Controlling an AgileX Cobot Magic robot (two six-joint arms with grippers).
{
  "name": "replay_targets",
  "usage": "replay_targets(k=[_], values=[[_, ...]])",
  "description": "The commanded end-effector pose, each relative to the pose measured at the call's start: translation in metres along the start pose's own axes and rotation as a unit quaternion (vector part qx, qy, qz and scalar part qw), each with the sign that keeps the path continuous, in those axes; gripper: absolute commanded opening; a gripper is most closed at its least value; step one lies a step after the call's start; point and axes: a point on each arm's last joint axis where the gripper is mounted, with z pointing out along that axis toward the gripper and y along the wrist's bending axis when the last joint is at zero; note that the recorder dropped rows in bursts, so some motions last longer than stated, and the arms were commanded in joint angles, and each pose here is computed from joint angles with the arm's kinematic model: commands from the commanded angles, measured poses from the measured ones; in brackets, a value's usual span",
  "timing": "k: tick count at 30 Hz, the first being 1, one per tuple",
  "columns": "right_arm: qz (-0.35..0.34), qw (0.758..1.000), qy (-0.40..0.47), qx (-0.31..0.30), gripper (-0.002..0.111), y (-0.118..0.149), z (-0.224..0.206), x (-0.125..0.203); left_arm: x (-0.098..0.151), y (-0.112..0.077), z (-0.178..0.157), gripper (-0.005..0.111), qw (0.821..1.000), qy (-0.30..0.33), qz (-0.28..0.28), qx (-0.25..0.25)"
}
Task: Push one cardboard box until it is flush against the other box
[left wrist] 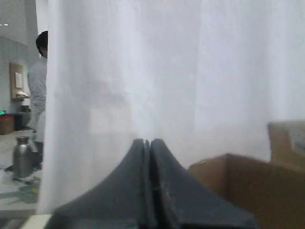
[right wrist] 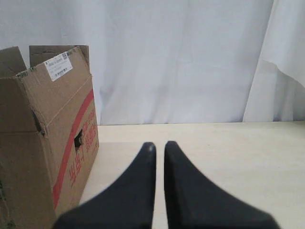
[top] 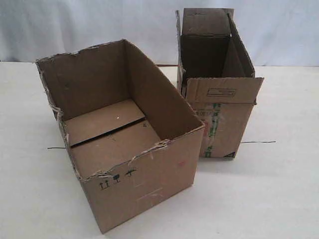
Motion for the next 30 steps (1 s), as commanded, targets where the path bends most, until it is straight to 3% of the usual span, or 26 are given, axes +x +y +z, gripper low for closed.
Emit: replay_targets(k=[1,5,7,9,12,17,20,23,26,28,30], values=[[-0.002,1.000,0.001,-0.001,0.005,0.000,0.000,0.001,-0.004,0.000,0.000,0.000,0.965,-0.025,-0.261,0.008],[-0.002,1.000,0.001,-0.001,0.005,0.000,0.000,0.001,-0.013,-0.002,-0.001,0.000,0.950,-0.071,-0.303,0.032],[-0.002,1.000,0.001,-0.001,0.005,0.000,0.000,0.001,-0.024,-0.008,-0.004,0.000,0.944,-0.120,-0.298,0.082],[-0.002,1.000,0.001,-0.001,0.005,0.000,0.000,0.001,-0.034,-0.019,-0.006,0.000,0.944,-0.116,-0.271,0.146],[-0.002,1.000,0.001,-0.001,0.005,0.000,0.000,0.001,-0.058,-0.034,-0.001,0.000,0.951,-0.046,-0.211,0.221],[-0.002,1.000,0.001,-0.001,0.005,0.000,0.000,0.001,-0.075,-0.039,0.020,0.000,0.958,0.041,-0.141,0.246],[-0.002,1.000,0.001,-0.001,0.005,0.000,0.000,0.001,-0.077,-0.036,0.035,0.000,0.961,0.098,-0.120,0.229],[-0.002,1.000,0.001,-0.001,0.005,0.000,0.000,0.001,-0.091,-0.040,0.060,0.000,0.944,0.142,-0.136,0.264],[-0.002,1.000,0.001,-0.001,0.005,0.000,0.000,0.001,-0.094,-0.052,0.094,0.000,0.907,0.197,-0.139,0.345],[-0.002,1.000,0.001,-0.001,0.005,0.000,0.000,0.001,-0.090,-0.051,0.114,0.000,0.908,0.209,-0.120,0.343],[-0.002,1.000,0.001,-0.001,0.005,0.000,0.000,0.001,-0.089,-0.044,0.131,0.000,0.926,0.199,-0.083,0.309]])
